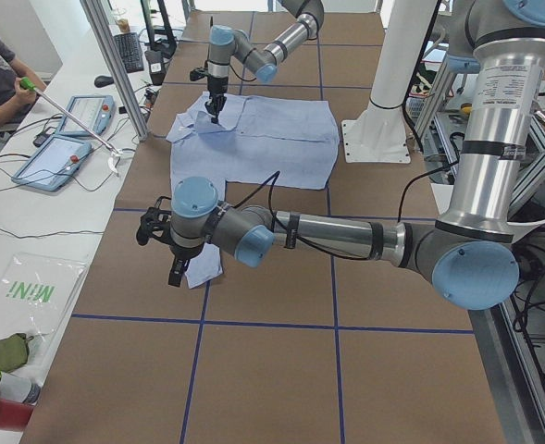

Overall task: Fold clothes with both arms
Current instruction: 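Carry the held cuff across the shirt and lay it near the collar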

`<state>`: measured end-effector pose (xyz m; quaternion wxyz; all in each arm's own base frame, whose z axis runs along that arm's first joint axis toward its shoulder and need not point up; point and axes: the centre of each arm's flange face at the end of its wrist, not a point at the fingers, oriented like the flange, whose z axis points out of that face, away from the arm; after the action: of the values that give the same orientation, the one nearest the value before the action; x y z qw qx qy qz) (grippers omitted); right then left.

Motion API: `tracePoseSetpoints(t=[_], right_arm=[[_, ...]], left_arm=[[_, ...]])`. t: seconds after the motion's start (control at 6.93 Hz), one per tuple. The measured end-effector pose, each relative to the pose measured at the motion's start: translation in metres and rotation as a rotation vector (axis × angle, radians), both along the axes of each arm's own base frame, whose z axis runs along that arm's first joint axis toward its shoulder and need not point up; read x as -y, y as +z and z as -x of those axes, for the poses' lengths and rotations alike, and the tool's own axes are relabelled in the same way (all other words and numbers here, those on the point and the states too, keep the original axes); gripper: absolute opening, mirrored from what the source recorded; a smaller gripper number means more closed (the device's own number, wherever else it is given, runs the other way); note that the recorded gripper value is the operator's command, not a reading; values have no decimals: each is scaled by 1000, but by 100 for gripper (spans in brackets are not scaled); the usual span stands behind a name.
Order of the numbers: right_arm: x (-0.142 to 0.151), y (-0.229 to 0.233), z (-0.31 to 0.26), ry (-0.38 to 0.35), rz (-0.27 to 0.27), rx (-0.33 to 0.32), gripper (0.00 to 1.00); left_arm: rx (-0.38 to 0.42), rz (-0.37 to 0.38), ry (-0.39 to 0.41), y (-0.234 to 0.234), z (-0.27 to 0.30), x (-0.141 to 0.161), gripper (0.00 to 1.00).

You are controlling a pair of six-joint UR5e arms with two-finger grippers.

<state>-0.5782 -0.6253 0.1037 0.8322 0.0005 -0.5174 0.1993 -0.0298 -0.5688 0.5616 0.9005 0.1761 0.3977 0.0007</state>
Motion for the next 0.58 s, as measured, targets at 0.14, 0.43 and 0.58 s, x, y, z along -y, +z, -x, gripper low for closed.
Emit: tracePoseSetpoints(t=[0.14, 0.43, 0.58], right_arm=[[-1, -2, 6, 8, -2, -1, 83], [-13, -7, 24, 24, -12, -9, 100], [-24, -18, 39, 39, -15, -8, 100]], left_arm=[[0, -1, 1, 3, -1, 1, 100], [-2, -3, 2, 8, -2, 1, 100], [-2, 0, 4, 10, -3, 1, 100]])
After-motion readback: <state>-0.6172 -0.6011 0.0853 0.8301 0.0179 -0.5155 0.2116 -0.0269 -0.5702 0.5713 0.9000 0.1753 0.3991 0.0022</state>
